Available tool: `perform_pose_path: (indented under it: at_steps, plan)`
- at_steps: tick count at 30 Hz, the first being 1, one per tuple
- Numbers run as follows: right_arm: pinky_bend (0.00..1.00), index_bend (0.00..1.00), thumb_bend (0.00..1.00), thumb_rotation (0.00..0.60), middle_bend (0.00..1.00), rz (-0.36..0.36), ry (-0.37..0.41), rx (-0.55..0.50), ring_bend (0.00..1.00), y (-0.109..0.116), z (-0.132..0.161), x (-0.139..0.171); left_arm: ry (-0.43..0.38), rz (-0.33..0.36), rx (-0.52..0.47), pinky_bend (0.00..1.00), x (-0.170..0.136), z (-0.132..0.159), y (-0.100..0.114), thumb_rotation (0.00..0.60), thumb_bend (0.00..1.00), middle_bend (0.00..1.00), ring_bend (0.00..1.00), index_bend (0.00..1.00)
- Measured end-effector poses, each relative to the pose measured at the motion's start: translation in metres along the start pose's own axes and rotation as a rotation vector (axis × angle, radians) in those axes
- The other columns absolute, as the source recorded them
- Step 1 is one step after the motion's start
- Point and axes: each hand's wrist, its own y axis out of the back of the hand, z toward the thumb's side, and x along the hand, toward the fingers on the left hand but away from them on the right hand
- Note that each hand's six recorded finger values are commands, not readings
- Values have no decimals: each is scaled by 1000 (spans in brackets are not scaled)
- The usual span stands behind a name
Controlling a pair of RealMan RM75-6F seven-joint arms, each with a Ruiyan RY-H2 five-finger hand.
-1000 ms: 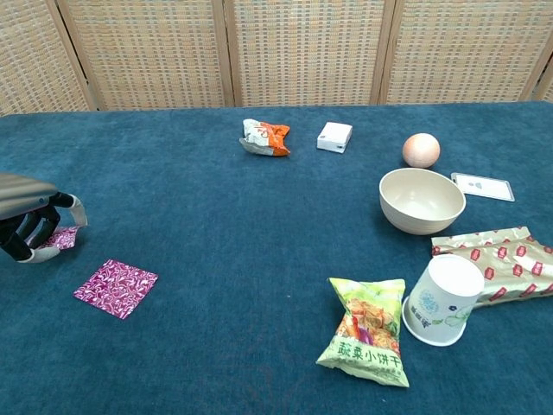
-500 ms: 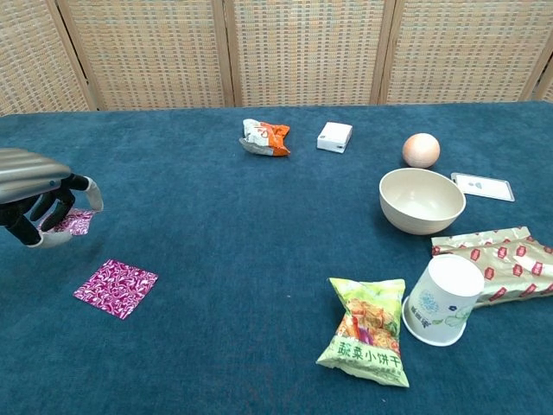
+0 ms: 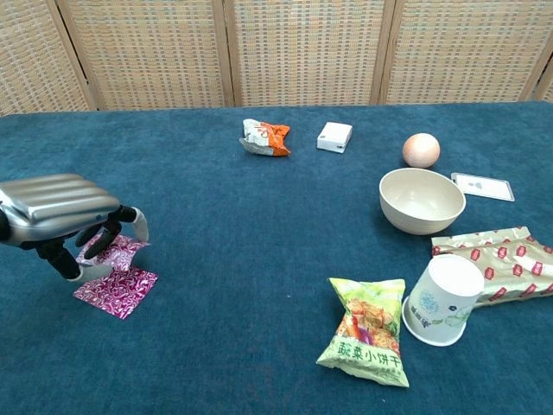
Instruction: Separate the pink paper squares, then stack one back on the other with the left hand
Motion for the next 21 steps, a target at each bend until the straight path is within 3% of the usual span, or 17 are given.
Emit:
perform_pose_path:
  at_steps: [13, 21]
  plan:
    - [0, 174, 337, 600, 139, -1, -5, -7, 2, 0, -4, 1, -4, -37, 67, 541, -7, 9, -13, 531, 367, 645, 584, 609]
    - [0, 174, 337, 600, 139, -3, -5, -9, 6, -1, -5, 2, 5, -45, 67, 541, -7, 10, -18, 533, 361, 646, 584, 518]
